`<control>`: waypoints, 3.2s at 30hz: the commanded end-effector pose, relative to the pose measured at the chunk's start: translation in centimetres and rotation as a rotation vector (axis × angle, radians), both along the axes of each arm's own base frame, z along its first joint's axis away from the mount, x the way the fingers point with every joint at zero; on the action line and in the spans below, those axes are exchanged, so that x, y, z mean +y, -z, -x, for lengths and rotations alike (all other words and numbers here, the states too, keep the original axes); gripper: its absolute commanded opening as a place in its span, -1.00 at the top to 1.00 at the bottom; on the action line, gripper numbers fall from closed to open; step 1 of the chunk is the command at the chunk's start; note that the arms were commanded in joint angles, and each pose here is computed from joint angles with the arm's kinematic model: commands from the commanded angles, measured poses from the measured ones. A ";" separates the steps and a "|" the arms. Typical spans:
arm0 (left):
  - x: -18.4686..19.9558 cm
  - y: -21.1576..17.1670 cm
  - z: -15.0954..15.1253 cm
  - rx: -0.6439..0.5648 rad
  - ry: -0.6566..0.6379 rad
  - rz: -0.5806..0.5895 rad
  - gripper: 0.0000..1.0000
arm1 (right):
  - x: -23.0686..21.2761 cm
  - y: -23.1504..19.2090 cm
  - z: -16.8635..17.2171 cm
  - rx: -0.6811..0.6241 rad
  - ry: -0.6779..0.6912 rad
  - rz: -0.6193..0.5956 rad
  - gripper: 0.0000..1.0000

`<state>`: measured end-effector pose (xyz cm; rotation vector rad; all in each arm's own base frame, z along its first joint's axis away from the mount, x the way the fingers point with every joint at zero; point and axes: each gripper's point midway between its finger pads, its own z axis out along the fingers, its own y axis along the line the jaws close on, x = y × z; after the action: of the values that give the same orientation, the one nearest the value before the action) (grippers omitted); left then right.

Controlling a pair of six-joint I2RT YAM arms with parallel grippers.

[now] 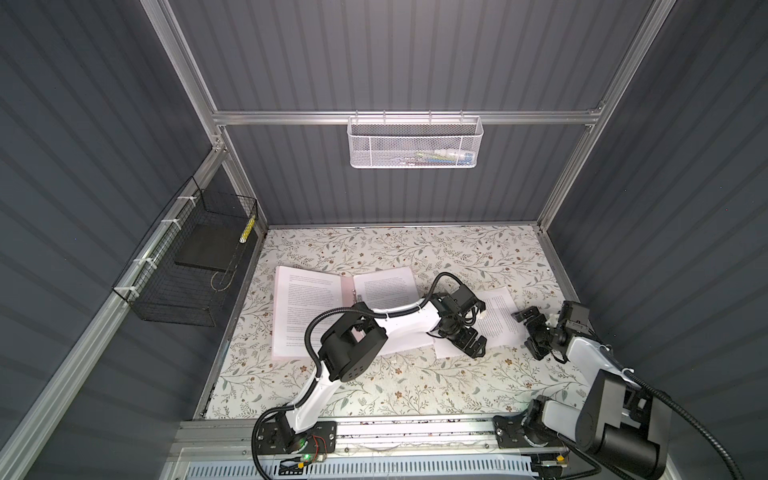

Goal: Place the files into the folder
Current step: 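Grasp the raised sheet edge with the right gripper beside the left gripper, then lift the sheet upright over the folder with the right gripper while the left gripper withdraws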

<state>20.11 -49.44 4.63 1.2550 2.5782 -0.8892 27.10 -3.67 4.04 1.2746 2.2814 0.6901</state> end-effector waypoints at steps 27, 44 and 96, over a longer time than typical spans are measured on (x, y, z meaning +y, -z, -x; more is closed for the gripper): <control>0.7 4.8 1.7 0.124 -0.004 -0.067 -0.99 | 9.6 -1.2 0.9 -0.095 0.005 -0.191 -0.98; 1.0 4.4 2.1 0.135 -0.027 -0.052 -0.99 | 7.7 0.9 1.0 -0.155 0.136 -0.123 -0.68; 32.5 -23.3 -3.0 -0.827 -0.674 -0.120 -0.99 | 34.5 -28.3 -4.2 -0.532 -1.273 -0.055 1.00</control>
<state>23.76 -19.83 28.05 0.5363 2.0916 -0.1493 31.03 30.63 34.15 -0.4519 2.2956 1.1732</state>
